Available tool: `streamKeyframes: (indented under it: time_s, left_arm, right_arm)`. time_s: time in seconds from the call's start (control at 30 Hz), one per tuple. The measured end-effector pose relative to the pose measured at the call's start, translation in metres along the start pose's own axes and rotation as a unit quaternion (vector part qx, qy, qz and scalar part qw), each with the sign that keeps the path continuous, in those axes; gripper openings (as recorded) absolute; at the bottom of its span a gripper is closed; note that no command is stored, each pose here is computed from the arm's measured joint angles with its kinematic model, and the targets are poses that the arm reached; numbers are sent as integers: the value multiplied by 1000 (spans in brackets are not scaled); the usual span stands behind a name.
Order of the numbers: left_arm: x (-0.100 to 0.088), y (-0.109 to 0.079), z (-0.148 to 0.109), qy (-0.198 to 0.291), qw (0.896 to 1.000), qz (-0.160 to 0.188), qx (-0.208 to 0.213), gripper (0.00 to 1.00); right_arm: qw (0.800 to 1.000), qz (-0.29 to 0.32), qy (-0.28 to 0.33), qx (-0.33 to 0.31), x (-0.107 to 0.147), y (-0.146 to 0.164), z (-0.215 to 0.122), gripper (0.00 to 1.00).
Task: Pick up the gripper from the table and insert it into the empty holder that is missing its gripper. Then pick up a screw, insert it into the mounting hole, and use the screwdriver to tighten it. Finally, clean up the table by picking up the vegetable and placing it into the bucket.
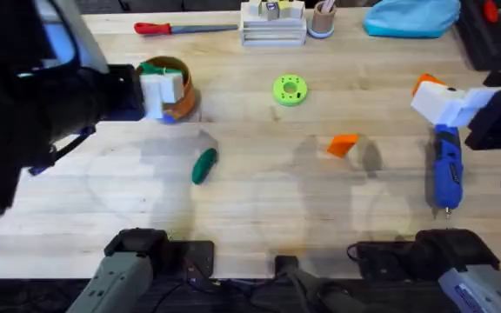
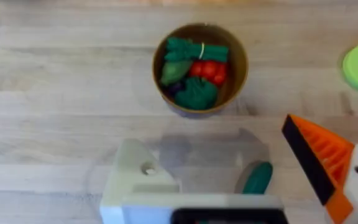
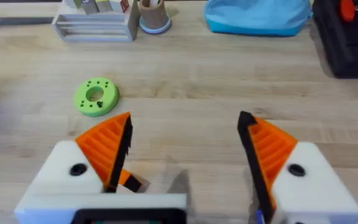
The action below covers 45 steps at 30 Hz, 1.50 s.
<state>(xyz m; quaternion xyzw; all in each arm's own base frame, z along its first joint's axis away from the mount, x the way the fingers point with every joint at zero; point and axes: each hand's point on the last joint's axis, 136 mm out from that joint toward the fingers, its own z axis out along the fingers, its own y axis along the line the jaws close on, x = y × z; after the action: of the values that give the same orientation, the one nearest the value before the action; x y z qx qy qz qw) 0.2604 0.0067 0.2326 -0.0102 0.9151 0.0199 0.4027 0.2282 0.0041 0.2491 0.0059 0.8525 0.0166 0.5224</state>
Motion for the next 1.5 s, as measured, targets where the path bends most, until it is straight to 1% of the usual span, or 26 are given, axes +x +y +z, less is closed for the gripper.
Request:
streamKeyframes:
  time_s: [0.17,0.2,0.23,0.27,0.3,0.33,0.4,0.43,0.5,0.53,0.57,0.63,0.7,0.73,0.77,0.83,0.9,0.93,0.97,1.07,1.2,1.3,1.33,1.4,1.47,1.5]
  left_arm:
    - [23,-4,14,66,998,3,10,991]
    - [29,-6,16,80,997,2,15,944]
    - [34,-7,16,91,996,3,17,842]
    - [41,-8,16,108,994,7,20,679]
    - [47,-9,16,122,992,14,25,597]
    - [54,-11,14,137,990,21,33,559]
    - [63,-17,11,155,986,35,51,530]
    - [67,-21,9,161,984,43,62,436]
    - [74,-30,5,175,979,64,82,128]
    - [78,-34,3,182,976,77,92,37]
    - [82,-38,1,189,973,85,100,13]
    - [86,-46,-2,196,968,102,117,11]
    - [88,-53,-4,197,965,117,129,17]
    - [89,-55,-4,197,963,125,133,78]
    - [89,-57,-5,196,962,130,138,254]
    - [89,-61,-6,192,961,136,143,551]
    - [81,-64,-6,171,964,141,146,863]
    - [75,-66,-5,155,966,142,149,959]
    - [67,-68,-5,136,969,143,150,985]
    - [38,-76,-4,68,974,144,160,991]
    - [6,-92,-8,-4,970,143,195,991]
    - [-17,-100,-12,-54,965,144,211,991]
    - [-22,-102,-13,-65,964,144,214,991]
    - [-18,-103,-13,-57,964,140,219,991]
    - [-7,-106,-14,-29,964,120,234,991]
    - [-5,-108,-15,-24,964,110,241,991]
  right_arm:
    - [1000,0,0,0,0,0,0,991]
    - [1000,0,0,0,0,0,0,991]
    - [1000,0,0,0,0,0,0,991]
    - [1000,0,0,0,0,0,0,991]
    - [1000,0,0,0,0,0,0,991]
    - [1000,-1,0,0,0,0,0,991]
    - [1000,-2,0,0,0,0,0,991]
    - [1000,-2,0,0,0,0,0,991]
    - [1000,-2,0,0,0,0,0,991]
    - [1000,-2,0,0,0,0,0,991]
    - [1000,-2,0,0,0,0,0,992]
    - [1000,-2,0,0,0,0,0,991]
    - [1000,-2,0,0,0,0,0,991]
    - [1000,-2,0,0,0,0,0,991]
    - [1000,-2,0,0,0,0,0,991]
    - [1000,-2,0,0,0,0,0,991]
    - [1000,-2,2,0,1,0,0,991]
    - [1000,-2,5,0,3,0,0,991]
    - [1000,-1,8,0,4,0,0,991]
    - [1000,-1,21,1,10,0,0,992]
    - [999,-1,47,1,23,-1,-1,991]
    - [997,0,74,2,36,-1,-3,992]
    - [996,0,86,2,42,-1,-4,991]
    - [994,0,108,3,53,-1,-6,992]
    - [991,1,137,4,67,-2,-9,990]
    - [988,1,152,4,74,-2,-11,991]
